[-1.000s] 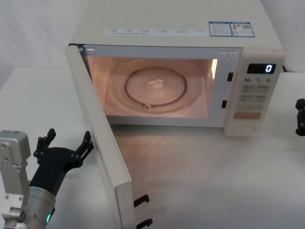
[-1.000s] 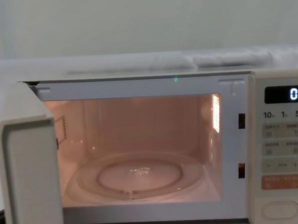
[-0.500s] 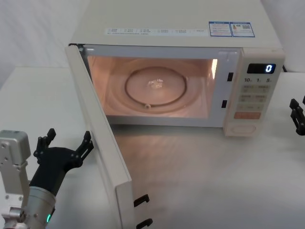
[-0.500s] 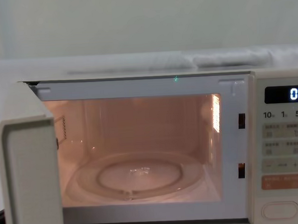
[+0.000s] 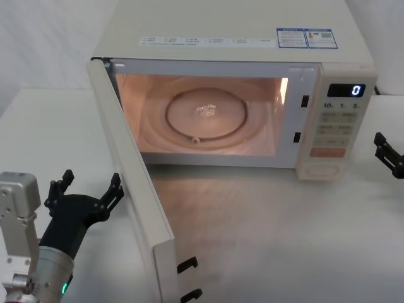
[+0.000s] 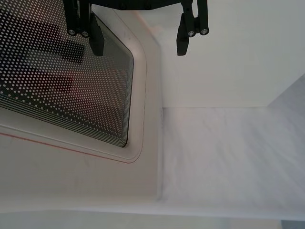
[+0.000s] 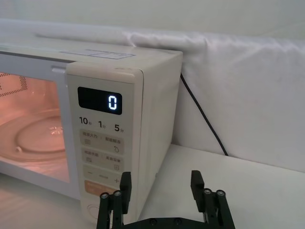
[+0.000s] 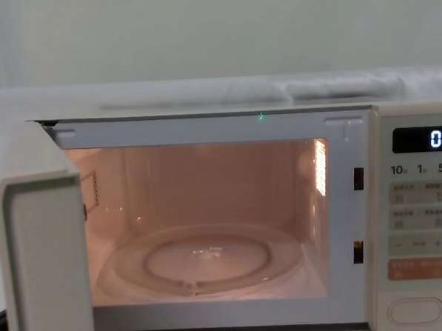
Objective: Press the button to open the microwave door with one hand; close the microwave door with the other hand.
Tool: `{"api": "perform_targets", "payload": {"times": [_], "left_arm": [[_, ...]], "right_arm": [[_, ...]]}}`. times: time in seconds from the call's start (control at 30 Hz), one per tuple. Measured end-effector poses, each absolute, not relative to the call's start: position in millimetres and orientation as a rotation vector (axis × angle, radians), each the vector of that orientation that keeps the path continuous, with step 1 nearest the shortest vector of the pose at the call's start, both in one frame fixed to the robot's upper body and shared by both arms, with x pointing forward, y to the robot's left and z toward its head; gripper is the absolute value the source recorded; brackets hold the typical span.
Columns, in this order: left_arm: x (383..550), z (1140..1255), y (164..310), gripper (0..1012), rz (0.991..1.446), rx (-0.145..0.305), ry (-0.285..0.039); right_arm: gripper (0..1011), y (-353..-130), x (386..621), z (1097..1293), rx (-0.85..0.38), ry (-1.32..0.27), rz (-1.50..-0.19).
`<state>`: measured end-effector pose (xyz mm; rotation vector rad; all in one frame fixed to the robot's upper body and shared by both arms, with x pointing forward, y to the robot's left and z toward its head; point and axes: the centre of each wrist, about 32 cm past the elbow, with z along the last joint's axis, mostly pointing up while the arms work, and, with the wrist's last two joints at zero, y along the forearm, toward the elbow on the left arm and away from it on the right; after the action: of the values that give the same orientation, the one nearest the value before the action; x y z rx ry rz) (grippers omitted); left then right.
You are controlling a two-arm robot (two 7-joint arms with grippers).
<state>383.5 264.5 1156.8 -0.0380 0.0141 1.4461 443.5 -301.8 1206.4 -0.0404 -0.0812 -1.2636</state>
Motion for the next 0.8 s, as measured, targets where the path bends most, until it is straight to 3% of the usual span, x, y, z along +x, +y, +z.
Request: {"api": "perform_targets", "payload": {"times": [0.07, 0.27, 0.8], "left_arm": [[383.5, 1156.8, 264.5, 1001, 1.446, -0.038, 0.014], [383.5, 1156.8, 264.6, 1001, 1.446, -0.038, 0.014], [383.5, 1156.8, 264.6, 1001, 1.446, -0.038, 0.014]], "right_arm": [[812, -301.8, 443.5, 1206.4, -0.041, -0.081, -1.264], [997, -301.8, 443.5, 1206.4, -0.041, -0.082, -1.264], [1002, -301.8, 443.5, 1206.4, -0.041, -0.082, -1.264]]}}
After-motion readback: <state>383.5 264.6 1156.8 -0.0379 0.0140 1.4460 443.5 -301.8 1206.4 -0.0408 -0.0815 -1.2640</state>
